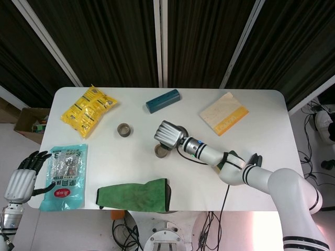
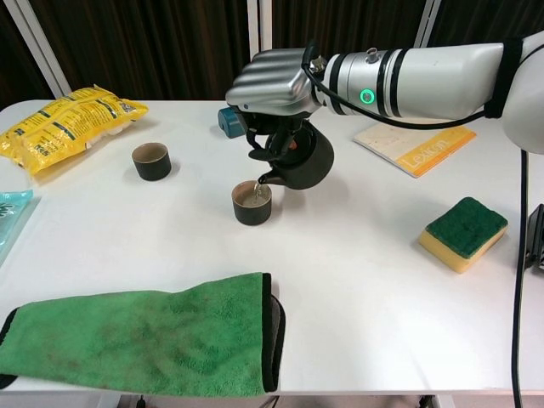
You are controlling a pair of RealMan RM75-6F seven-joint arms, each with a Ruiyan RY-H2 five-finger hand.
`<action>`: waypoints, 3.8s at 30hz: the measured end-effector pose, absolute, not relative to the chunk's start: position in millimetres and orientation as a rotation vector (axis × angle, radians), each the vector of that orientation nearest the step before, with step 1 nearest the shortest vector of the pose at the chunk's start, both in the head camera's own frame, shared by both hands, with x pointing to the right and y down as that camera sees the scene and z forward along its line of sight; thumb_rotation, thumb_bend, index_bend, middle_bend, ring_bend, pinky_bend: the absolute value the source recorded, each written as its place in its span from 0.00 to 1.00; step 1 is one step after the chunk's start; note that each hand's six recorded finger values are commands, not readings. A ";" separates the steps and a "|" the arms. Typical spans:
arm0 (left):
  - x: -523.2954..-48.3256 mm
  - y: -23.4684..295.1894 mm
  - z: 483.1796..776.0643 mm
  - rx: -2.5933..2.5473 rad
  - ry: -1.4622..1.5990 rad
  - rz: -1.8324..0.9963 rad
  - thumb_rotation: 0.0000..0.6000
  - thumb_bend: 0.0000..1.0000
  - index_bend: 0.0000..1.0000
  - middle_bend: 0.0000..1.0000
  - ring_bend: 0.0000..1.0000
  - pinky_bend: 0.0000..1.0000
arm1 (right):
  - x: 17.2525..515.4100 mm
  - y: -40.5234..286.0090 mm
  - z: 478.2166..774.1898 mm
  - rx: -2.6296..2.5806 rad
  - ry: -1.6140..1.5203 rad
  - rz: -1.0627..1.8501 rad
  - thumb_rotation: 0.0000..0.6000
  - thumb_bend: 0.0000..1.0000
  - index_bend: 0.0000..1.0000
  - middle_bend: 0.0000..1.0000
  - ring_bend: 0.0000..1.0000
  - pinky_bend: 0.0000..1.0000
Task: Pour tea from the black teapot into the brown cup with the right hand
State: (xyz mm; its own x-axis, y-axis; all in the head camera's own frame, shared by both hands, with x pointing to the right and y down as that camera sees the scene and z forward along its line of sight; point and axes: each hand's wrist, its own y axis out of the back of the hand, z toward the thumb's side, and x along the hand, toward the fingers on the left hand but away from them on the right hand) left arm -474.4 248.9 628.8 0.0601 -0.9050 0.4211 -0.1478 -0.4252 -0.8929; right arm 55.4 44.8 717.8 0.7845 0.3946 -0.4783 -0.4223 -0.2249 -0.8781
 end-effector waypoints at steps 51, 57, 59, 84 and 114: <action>-469.1 247.5 628.6 -1.669 1.048 -1.422 1.00 0.09 0.17 0.13 0.09 0.21 | 103.5 11.4 678.5 -2.031 -0.512 0.817 1.00 0.48 1.00 1.00 0.95 0.81; -466.8 247.3 630.5 -1.675 1.041 -1.422 1.00 0.09 0.17 0.13 0.09 0.21 | 152.0 8.4 684.5 -2.130 -0.692 0.896 1.00 0.48 1.00 1.00 0.95 0.81; -465.7 247.1 631.8 -1.679 1.036 -1.423 1.00 0.09 0.17 0.13 0.09 0.21 | 168.4 10.1 688.9 -2.138 -0.723 0.929 1.00 0.48 1.00 1.00 0.95 0.81; -464.4 247.2 636.8 -1.692 1.020 -1.433 1.00 0.09 0.17 0.13 0.09 0.21 | 223.8 35.8 739.9 -2.031 -0.602 1.081 1.00 0.48 1.00 1.00 0.95 0.81; -462.0 246.7 637.3 -1.694 1.017 -1.427 1.00 0.09 0.17 0.13 0.09 0.21 | 228.6 45.5 757.9 -2.022 -0.584 1.094 1.00 0.37 1.00 1.00 0.93 0.81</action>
